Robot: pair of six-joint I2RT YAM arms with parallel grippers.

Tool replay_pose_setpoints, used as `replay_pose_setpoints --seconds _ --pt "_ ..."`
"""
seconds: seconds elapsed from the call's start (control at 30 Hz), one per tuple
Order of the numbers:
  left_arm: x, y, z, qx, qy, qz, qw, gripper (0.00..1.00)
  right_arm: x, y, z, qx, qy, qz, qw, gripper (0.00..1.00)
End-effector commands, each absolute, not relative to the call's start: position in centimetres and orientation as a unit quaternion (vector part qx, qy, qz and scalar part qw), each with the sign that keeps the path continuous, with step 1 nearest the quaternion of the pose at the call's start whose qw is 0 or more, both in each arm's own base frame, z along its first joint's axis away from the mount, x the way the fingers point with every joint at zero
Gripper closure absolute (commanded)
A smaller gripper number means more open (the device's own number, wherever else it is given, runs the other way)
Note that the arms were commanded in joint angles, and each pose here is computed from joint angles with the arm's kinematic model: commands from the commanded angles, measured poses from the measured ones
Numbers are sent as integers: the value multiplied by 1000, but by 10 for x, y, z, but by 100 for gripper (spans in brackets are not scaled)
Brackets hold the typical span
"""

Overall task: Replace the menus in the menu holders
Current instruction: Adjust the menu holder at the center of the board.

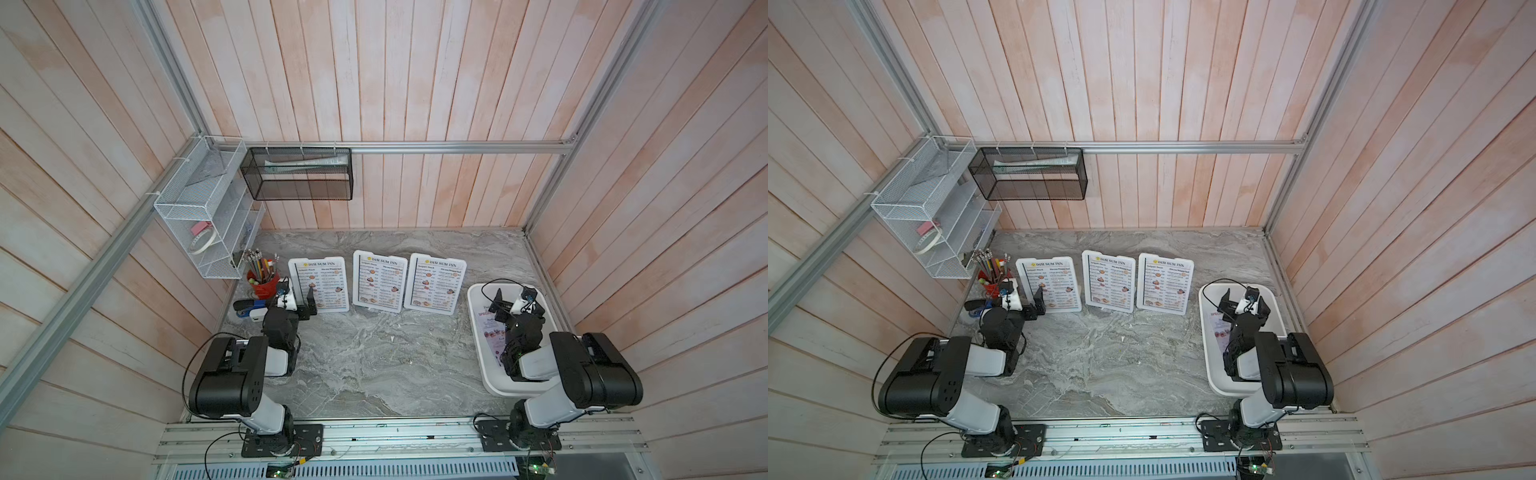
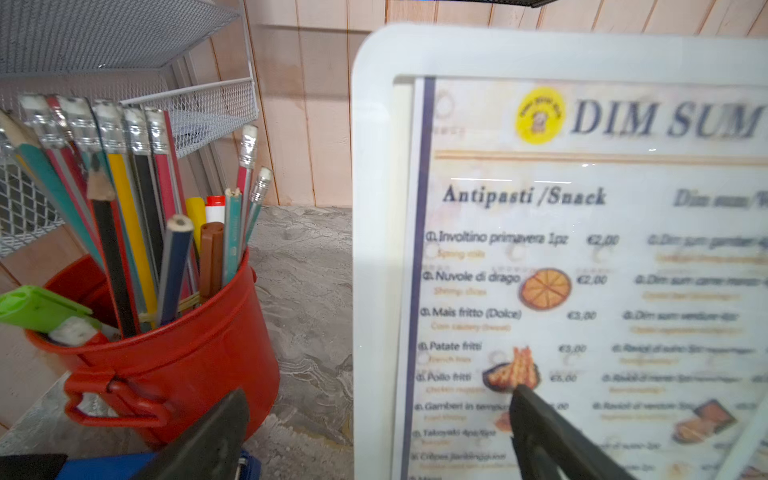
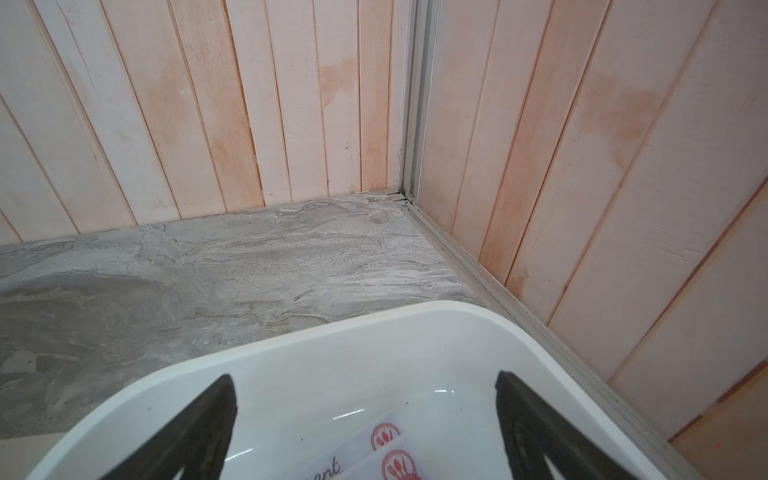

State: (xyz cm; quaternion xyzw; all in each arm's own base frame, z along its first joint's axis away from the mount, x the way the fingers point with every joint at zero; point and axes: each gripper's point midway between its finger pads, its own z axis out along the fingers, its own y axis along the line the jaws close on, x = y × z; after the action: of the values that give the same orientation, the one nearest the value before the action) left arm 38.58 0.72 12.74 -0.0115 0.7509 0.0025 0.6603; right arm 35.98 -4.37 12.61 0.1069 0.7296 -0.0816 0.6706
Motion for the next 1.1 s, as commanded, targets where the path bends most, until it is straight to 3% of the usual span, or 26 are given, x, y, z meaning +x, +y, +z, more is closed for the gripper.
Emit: replay_pose_setpoints --seconds 0.0,0.93,1.07 --pt "387 7 130 -9 746 5 666 0 365 -45 133 115 719 -83 681 2" --pt "387 10 131 -15 745 -8 666 0 364 -45 135 115 717 -82 682 2" --pt "380 27 146 -63 734 17 676 0 365 -47 136 120 729 -85 668 5"
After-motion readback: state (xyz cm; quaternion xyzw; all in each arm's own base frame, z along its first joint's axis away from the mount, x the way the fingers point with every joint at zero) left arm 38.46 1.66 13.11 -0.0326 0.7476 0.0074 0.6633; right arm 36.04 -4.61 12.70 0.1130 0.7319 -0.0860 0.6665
